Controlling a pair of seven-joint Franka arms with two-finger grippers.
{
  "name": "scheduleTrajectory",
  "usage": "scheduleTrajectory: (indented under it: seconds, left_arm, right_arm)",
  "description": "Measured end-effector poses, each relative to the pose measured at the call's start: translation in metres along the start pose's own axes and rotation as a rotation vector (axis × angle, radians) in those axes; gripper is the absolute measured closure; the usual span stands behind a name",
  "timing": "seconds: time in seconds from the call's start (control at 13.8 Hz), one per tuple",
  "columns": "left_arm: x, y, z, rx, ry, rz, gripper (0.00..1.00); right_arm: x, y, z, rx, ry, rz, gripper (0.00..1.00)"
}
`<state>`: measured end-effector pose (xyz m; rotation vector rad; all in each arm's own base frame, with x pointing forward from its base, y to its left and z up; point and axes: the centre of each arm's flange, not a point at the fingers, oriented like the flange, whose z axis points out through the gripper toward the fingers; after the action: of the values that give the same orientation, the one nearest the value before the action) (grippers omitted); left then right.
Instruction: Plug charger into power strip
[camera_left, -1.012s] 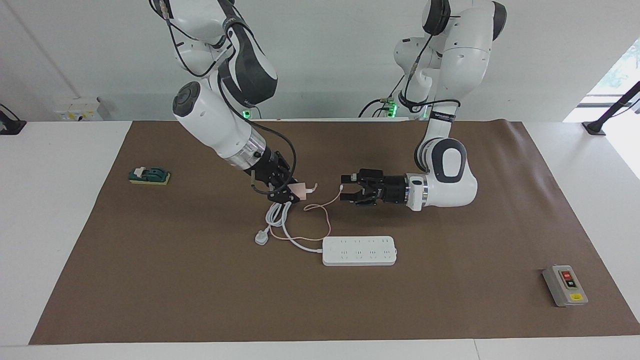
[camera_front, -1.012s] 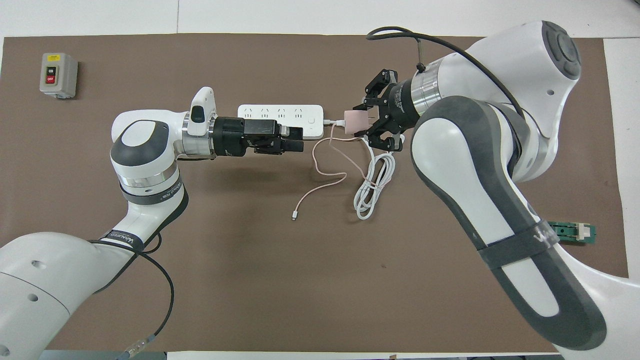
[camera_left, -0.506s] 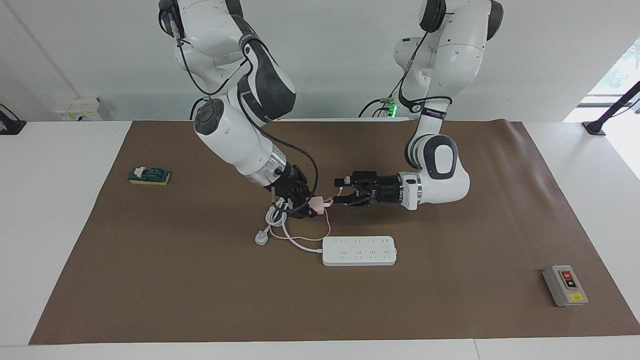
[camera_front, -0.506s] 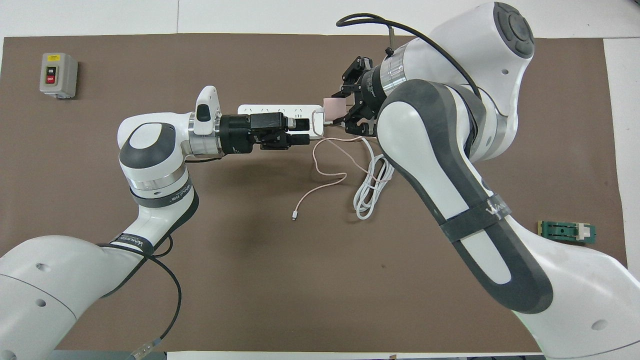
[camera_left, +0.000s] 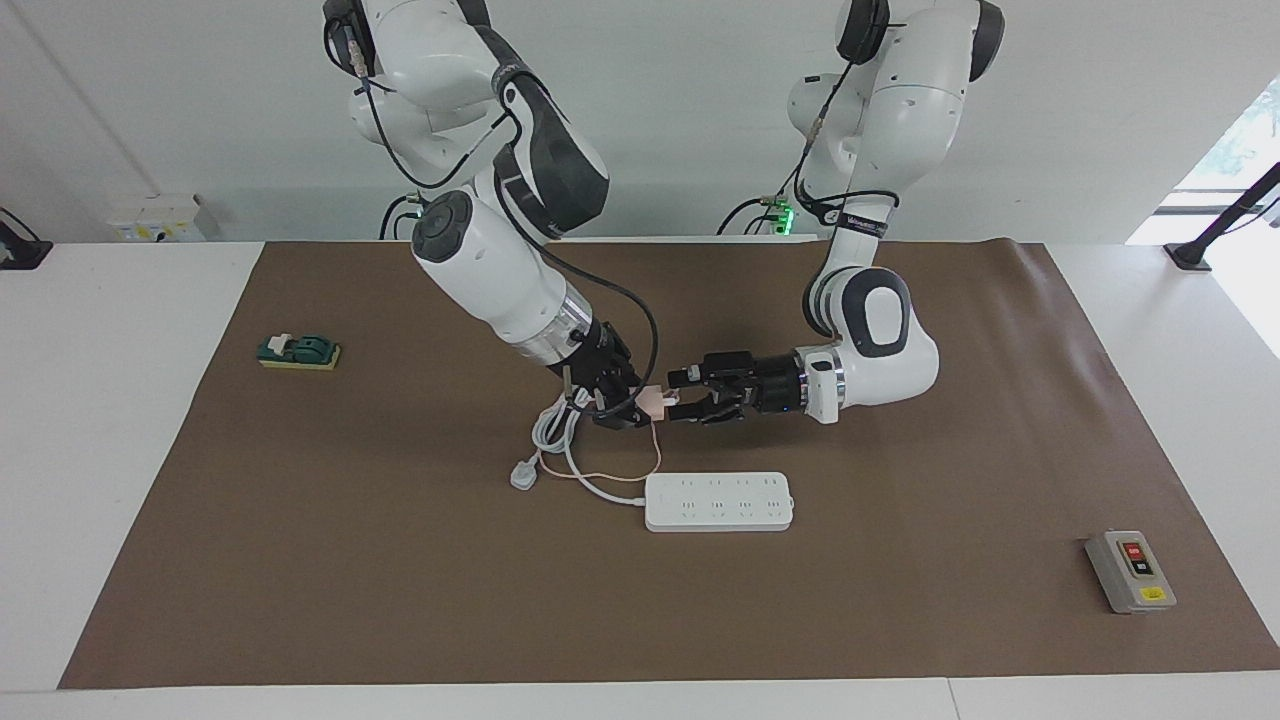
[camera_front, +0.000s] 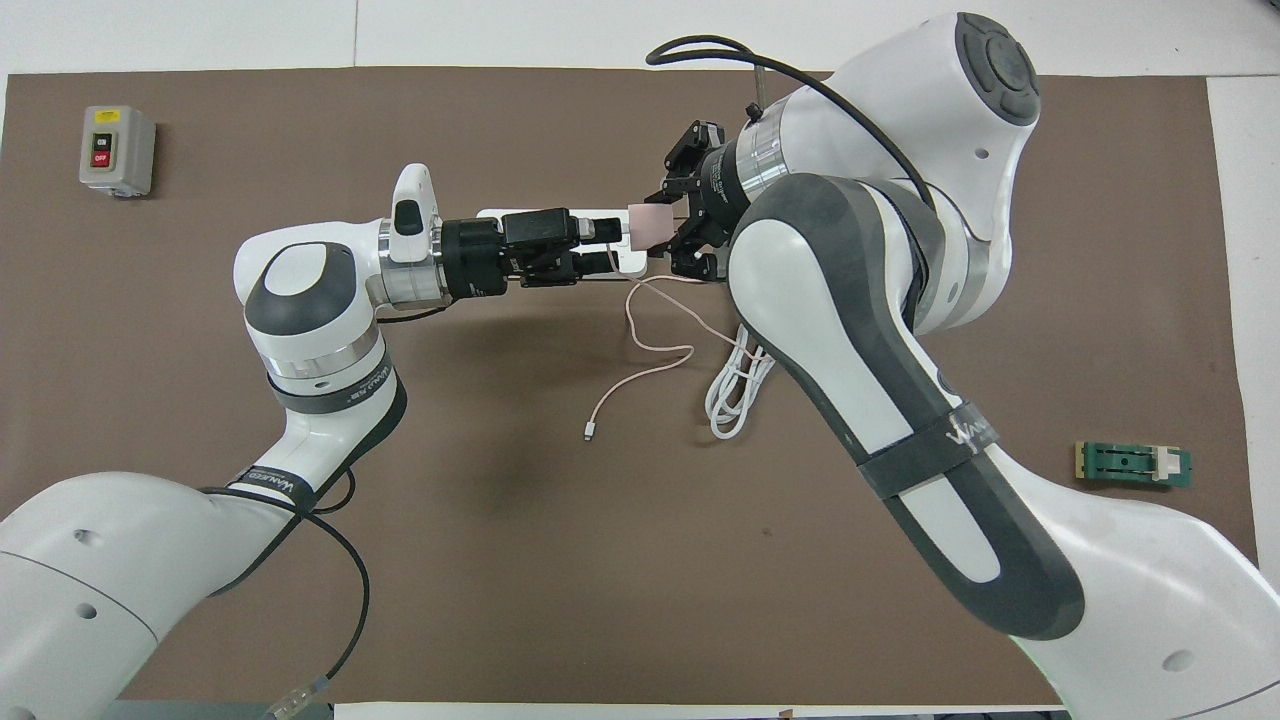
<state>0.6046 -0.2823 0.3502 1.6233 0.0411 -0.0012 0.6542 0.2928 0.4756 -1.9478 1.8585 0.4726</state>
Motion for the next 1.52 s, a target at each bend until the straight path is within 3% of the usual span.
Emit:
scheduleTrajectory:
  seconds: [0.8, 1.16, 1.23, 1.3, 1.52]
  left_arm:
    - [-0.002, 0.009, 0.018, 0.001, -0.002, -0.004, 0.01]
    - [-0.002, 0.007, 0.016, 0.004, 0.002, -0.007, 0.11]
    - [-0.002, 0.007, 0.016, 0.004, 0.002, -0.008, 0.23]
    - [-0.002, 0.007, 0.016, 0.004, 0.002, -0.008, 0.23]
    - [-0.002, 0.007, 0.016, 0.004, 0.002, -0.008, 0.70]
  right_arm:
    - [0.001, 0.001, 0.007, -0.008, 0.004, 0.003, 0.53]
    - [0.001, 0.001, 0.007, -0.008, 0.004, 0.003, 0.53]
    - [0.001, 0.001, 0.007, -0.008, 0.004, 0.003, 0.53]
    - [0.001, 0.001, 0.007, -0.008, 0.004, 0.003, 0.53]
    - [0.001, 0.001, 0.007, -0.008, 0.004, 0.003, 0.53]
